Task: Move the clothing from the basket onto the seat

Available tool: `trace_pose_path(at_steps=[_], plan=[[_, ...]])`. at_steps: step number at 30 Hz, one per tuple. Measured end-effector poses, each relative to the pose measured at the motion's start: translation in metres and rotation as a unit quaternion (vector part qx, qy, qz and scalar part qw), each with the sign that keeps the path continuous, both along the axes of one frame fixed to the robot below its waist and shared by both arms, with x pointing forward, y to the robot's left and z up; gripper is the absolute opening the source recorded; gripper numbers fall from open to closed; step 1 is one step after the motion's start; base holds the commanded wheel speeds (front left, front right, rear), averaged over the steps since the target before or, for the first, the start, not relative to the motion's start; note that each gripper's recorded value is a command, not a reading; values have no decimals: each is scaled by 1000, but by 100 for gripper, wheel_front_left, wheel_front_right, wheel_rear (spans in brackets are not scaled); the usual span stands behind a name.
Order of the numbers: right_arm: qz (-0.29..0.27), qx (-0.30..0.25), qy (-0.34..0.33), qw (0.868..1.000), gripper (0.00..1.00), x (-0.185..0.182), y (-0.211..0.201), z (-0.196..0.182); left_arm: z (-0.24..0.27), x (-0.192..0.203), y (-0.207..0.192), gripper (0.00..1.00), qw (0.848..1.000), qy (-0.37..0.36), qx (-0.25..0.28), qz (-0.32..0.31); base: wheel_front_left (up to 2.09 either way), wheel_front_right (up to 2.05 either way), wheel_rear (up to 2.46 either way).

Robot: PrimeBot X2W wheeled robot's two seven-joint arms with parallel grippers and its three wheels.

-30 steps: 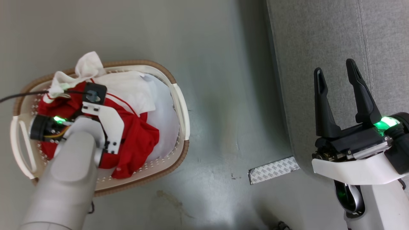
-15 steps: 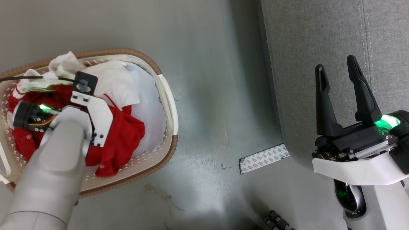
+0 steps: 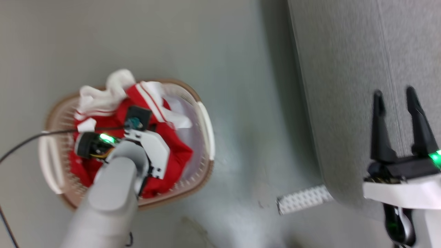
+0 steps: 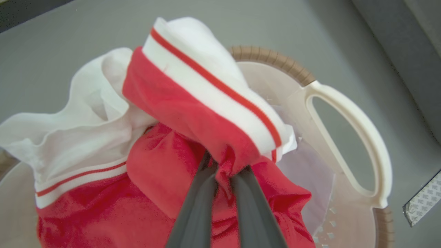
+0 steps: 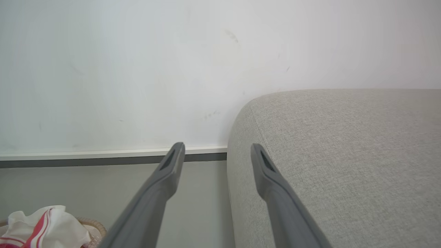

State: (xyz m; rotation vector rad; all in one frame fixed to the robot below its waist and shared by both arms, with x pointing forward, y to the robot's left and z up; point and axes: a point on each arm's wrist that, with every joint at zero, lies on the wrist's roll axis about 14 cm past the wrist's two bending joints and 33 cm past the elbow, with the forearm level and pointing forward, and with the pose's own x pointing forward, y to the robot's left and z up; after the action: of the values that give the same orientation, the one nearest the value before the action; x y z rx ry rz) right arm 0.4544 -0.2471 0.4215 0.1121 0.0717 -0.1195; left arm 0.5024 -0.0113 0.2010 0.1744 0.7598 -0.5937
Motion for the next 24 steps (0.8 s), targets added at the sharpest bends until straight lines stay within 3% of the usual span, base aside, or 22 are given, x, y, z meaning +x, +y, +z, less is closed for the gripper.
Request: trace_pose_path(at_steps=[12, 18, 24], plan=[[-22, 8, -53, 998, 100, -49, -10, 56, 158, -9, 26, 0, 985, -140, -87, 57, 0, 0, 0], [-14, 16, -95, 995, 100, -71, -2, 88, 245, -24, 66, 0, 960, -236, -103, 107, 0, 0, 0], [-8, 12, -124, 992, 100, -95, 0, 110, 317, -57, 98, 0, 926, -317, -133, 153, 0, 0, 0]])
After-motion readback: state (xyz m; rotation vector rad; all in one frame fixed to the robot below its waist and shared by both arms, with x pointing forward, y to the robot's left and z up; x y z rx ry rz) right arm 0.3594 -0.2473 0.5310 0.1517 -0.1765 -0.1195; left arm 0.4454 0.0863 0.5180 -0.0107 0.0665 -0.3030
